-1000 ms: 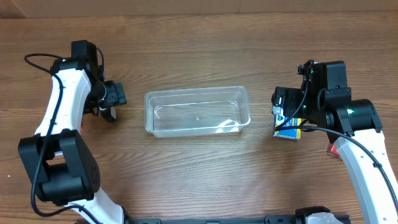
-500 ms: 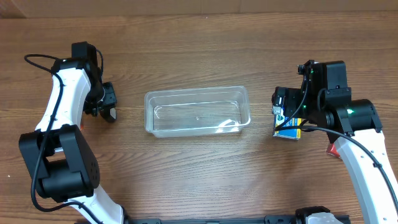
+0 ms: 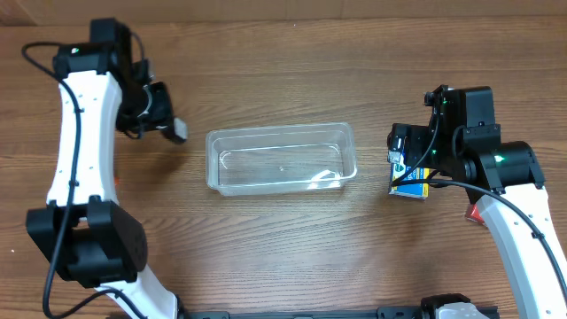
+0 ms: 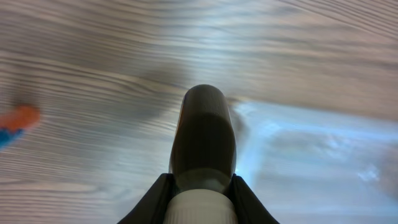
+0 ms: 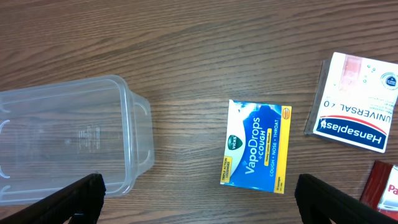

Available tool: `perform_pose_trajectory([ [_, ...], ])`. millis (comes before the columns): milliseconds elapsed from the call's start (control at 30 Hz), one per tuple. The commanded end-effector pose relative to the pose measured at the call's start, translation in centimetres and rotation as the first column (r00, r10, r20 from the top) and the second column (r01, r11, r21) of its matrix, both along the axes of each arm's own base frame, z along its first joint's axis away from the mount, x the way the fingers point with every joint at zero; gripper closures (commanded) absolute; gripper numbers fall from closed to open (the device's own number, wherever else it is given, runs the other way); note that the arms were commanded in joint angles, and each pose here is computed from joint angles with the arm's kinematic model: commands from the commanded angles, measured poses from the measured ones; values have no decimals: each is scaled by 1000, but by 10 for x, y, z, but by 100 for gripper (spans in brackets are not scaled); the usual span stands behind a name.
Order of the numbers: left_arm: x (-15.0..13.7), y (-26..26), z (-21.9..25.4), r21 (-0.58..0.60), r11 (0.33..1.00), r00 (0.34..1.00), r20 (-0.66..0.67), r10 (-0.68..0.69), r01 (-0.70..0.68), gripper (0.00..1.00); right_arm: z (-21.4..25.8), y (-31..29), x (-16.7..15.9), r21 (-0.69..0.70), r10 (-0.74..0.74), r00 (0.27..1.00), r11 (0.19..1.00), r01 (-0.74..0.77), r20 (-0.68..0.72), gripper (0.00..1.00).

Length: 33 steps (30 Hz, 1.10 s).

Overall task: Pack container
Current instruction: 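Carry the dark bottle into the container's left end and release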

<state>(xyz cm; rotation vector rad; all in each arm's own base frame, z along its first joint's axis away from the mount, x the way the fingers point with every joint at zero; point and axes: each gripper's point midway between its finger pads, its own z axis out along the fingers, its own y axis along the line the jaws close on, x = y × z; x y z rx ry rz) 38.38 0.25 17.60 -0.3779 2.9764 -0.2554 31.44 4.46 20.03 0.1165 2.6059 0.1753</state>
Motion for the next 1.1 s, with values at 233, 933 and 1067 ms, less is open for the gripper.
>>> perform_pose_trajectory([
  [233, -35, -91, 20, 111, 988, 994, -18, -110, 111, 96, 14, -1, 4, 2, -6, 999, 1000, 6, 38, 0],
  [933, -15, -86, -86, 170, 985, 999, 29, -13, 8, 74, 14, -1, 3, 1, -6, 999, 1000, 6, 36, 0],
  [1067, -16, -86, -86, 170, 985, 1000, 28, -13, 8, 43, 14, -1, 3, 1, -5, 999, 1000, 5, 35, 0],
])
